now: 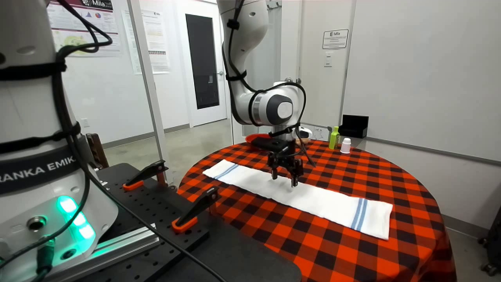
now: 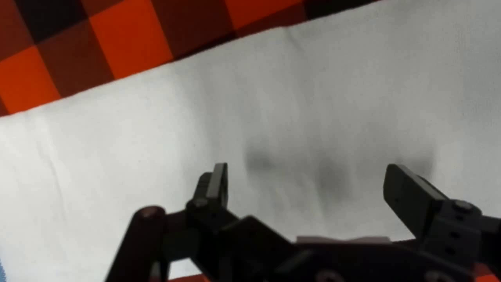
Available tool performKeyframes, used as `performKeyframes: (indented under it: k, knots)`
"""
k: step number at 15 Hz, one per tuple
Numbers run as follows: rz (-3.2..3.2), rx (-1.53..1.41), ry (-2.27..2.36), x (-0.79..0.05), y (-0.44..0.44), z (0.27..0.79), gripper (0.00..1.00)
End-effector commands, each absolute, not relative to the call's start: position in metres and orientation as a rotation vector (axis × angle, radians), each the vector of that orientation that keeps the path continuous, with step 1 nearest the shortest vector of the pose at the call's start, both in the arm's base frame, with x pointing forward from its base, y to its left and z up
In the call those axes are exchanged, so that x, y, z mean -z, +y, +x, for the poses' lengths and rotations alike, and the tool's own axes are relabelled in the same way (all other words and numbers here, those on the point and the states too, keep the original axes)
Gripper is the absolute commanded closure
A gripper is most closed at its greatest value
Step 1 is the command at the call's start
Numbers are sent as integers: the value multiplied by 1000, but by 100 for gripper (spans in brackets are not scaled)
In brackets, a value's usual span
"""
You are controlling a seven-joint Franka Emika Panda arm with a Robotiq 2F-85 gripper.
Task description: Fold the towel
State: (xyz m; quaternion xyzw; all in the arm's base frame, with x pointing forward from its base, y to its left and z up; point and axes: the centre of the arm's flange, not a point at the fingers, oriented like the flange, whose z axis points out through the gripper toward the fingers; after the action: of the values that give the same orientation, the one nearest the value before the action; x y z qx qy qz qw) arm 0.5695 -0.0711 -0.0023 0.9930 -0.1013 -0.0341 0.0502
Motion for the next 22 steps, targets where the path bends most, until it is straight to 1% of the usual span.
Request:
performKeyframes:
  k: [1, 4, 5, 6, 7, 8, 9, 11, 12, 13, 14, 17, 22]
  knots:
    - [3005, 93, -308, 13, -72, 582, 0]
    - [2997, 99, -304, 18, -72, 583, 1]
    - [2995, 102, -302, 20, -73, 583, 3]
    - [2992, 105, -298, 22, -72, 583, 9]
    - [2990, 106, -296, 23, -72, 583, 16]
    - [2989, 105, -293, 24, -72, 583, 33]
    - [2989, 105, -291, 24, -71, 584, 42]
    - [2989, 98, -288, 23, -70, 585, 56]
    - [2988, 95, -288, 22, -69, 586, 65]
    - [2986, 92, -287, 21, -69, 587, 71]
    - [2984, 89, -288, 21, -69, 587, 81]
    - [2975, 81, -289, 17, -71, 588, 99]
    - [2991, 63, -279, -2, -70, 588, 99]
